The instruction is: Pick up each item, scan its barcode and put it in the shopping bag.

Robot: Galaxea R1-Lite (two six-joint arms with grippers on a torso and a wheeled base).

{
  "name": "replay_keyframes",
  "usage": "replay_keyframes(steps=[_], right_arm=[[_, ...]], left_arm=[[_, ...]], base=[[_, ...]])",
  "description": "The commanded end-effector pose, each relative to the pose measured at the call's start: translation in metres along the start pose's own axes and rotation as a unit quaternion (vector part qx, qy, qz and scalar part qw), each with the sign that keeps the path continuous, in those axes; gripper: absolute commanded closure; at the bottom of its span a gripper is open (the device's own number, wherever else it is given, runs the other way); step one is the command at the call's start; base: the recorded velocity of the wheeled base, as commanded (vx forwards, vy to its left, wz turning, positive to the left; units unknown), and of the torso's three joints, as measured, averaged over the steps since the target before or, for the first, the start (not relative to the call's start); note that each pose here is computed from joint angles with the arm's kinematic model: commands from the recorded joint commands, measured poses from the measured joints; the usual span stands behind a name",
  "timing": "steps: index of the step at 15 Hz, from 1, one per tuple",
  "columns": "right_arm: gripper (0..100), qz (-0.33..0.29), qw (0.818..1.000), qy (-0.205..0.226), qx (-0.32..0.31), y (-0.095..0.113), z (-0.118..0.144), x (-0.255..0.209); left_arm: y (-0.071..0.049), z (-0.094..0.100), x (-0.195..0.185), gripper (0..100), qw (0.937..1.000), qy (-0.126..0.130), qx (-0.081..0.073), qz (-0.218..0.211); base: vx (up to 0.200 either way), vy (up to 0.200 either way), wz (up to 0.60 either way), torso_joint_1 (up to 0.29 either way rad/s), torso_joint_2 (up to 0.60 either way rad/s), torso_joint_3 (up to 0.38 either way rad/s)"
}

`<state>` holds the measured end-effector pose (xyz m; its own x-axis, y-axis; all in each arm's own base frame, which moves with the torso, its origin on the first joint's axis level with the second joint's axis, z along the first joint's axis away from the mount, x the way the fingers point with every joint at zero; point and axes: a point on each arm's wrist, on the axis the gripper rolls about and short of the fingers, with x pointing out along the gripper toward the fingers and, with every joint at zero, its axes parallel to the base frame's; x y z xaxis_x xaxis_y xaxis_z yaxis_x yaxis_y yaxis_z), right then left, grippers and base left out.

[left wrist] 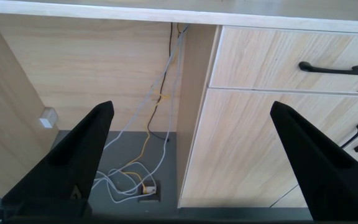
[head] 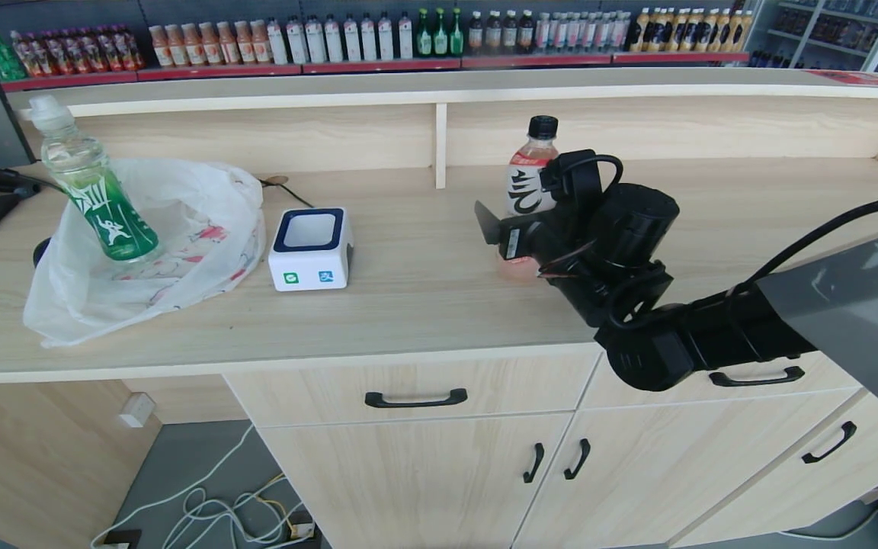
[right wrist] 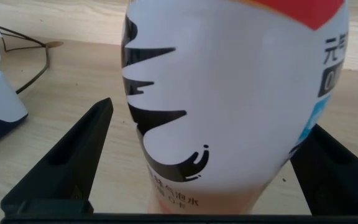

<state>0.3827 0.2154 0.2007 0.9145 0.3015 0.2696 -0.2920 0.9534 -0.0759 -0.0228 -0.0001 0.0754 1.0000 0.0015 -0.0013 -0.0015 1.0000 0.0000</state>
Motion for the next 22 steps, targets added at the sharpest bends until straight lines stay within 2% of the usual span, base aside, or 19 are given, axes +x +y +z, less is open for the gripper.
replay_keyframes(steps=[1,5,6,19,22], right_arm=[[0,-0.001,1.0,-0.001,0.0,0.0,0.0,0.001],[0,0.0,1.0,0.0,-0.001,-0.001,0.002,0.004],[100,-0.001,1.0,-0.003,0.0,-0.001,0.005,0.005],[100,-0.003,1.0,-0.028,0.007,-0.003,0.027,0.009],[100,-0.005,0.999,-0.041,0.01,-0.005,0.039,0.006]], left_arm=[[0.0,0.0,0.0,0,1.0,-0.001,0.0,0.001],[0.0,0.0,0.0,0,1.0,0.0,0.0,0.0],[0.0,0.0,0.0,0,1.0,0.0,0.0,0.0],[0.0,0.0,0.0,0,1.0,0.0,0.0,0.0],[0.0,0.0,0.0,0,1.0,0.0,0.0,0.0]], base=[[0.0,0.0,0.0,0.0,0.0,0.0],[0.0,0.0,0.0,0.0,0.0,0.0],[0.0,0.0,0.0,0.0,0.0,0.0],[0.0,0.0,0.0,0.0,0.0,0.0],[0.0,0.0,0.0,0.0,0.0,0.0]])
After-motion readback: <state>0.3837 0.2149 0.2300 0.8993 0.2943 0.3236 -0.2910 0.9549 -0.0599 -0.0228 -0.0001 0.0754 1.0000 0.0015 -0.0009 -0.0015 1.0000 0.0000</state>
